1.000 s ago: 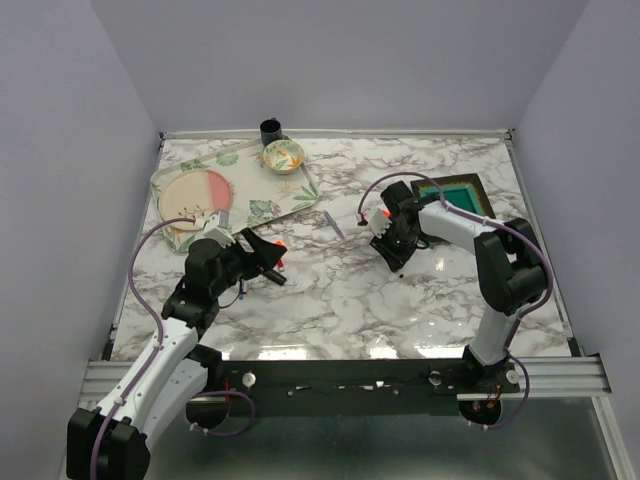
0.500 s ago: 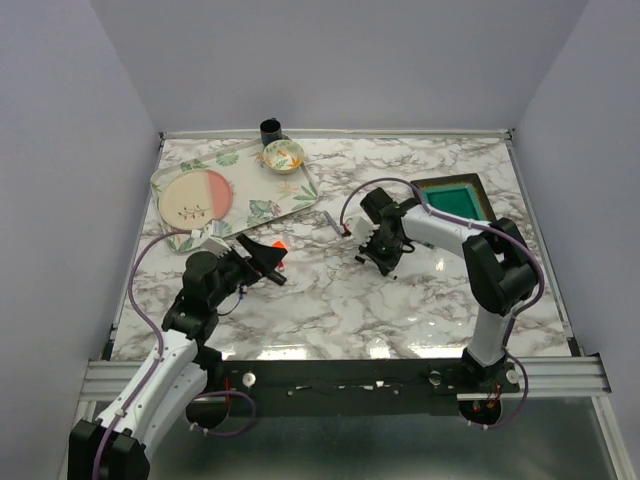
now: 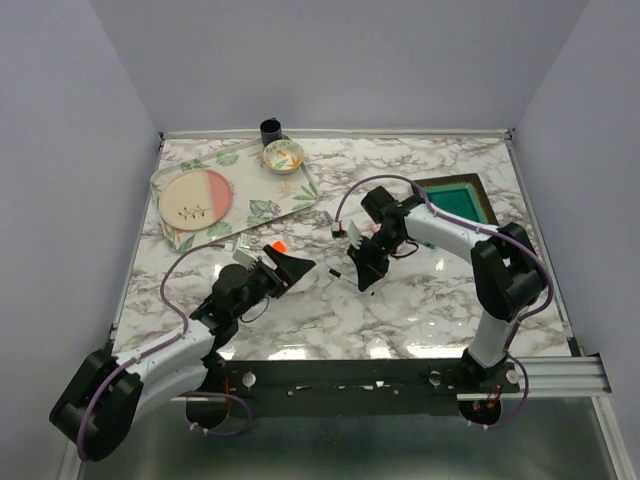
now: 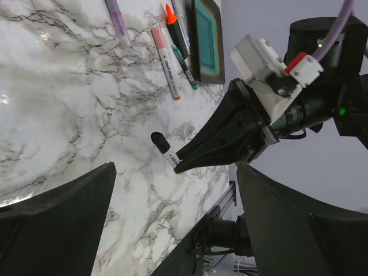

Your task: Open the pen caps

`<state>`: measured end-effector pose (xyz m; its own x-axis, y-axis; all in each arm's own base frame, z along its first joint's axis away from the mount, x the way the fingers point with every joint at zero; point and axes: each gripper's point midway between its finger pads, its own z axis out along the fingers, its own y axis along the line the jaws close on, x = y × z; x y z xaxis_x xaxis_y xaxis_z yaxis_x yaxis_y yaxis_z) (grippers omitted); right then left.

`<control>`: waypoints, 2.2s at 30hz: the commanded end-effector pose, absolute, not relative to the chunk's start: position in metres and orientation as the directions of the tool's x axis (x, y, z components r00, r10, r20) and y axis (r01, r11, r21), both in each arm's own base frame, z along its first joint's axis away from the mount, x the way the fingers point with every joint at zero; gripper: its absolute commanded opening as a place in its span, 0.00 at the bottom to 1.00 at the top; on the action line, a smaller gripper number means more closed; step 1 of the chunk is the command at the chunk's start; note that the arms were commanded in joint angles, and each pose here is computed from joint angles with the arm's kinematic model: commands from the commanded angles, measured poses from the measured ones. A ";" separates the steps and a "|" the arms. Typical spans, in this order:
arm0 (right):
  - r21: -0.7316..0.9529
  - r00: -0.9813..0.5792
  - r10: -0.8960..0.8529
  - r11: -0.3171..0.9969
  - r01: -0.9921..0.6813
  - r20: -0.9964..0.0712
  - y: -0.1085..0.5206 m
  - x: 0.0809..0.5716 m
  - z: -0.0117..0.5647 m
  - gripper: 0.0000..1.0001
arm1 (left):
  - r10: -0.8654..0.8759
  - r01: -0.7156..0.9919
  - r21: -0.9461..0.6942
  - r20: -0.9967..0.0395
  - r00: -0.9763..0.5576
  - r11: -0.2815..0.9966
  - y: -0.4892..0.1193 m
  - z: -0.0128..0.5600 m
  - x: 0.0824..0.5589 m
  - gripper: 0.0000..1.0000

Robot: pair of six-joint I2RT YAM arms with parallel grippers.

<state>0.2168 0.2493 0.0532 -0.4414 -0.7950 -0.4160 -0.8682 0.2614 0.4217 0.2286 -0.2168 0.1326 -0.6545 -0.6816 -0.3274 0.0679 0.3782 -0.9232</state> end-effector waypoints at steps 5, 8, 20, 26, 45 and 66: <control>0.516 -0.418 -0.715 0.094 -0.851 -0.560 0.278 0.198 0.101 0.01 | -0.743 0.021 -0.927 -0.313 -0.592 0.374 -0.250 0.136 0.252 0.80; 0.513 -0.415 -0.705 0.085 -0.854 -0.575 0.279 0.198 0.106 0.01 | -0.737 0.002 -0.921 -0.314 -0.599 0.390 -0.263 0.131 0.253 0.77; 0.485 -0.416 -0.700 0.113 -0.867 -0.581 0.279 0.204 0.106 0.00 | -0.731 -0.009 -0.921 -0.304 -0.611 0.390 -0.283 0.127 0.254 0.28; 0.486 -0.422 -0.696 0.120 -0.866 -0.580 0.281 0.206 0.104 0.08 | -0.718 0.022 -0.929 -0.301 -0.628 0.370 -0.288 0.134 0.250 0.00; 0.515 -0.434 -0.690 0.103 -0.851 -0.579 0.284 0.202 0.105 0.01 | -0.739 0.069 -0.917 -0.360 -0.570 0.394 -0.283 0.153 0.264 0.00; 0.228 -0.502 -0.663 0.459 -0.858 -0.555 0.224 0.286 0.088 0.01 | -0.681 -0.272 -0.628 -0.622 -0.386 0.729 -0.101 0.096 0.301 0.00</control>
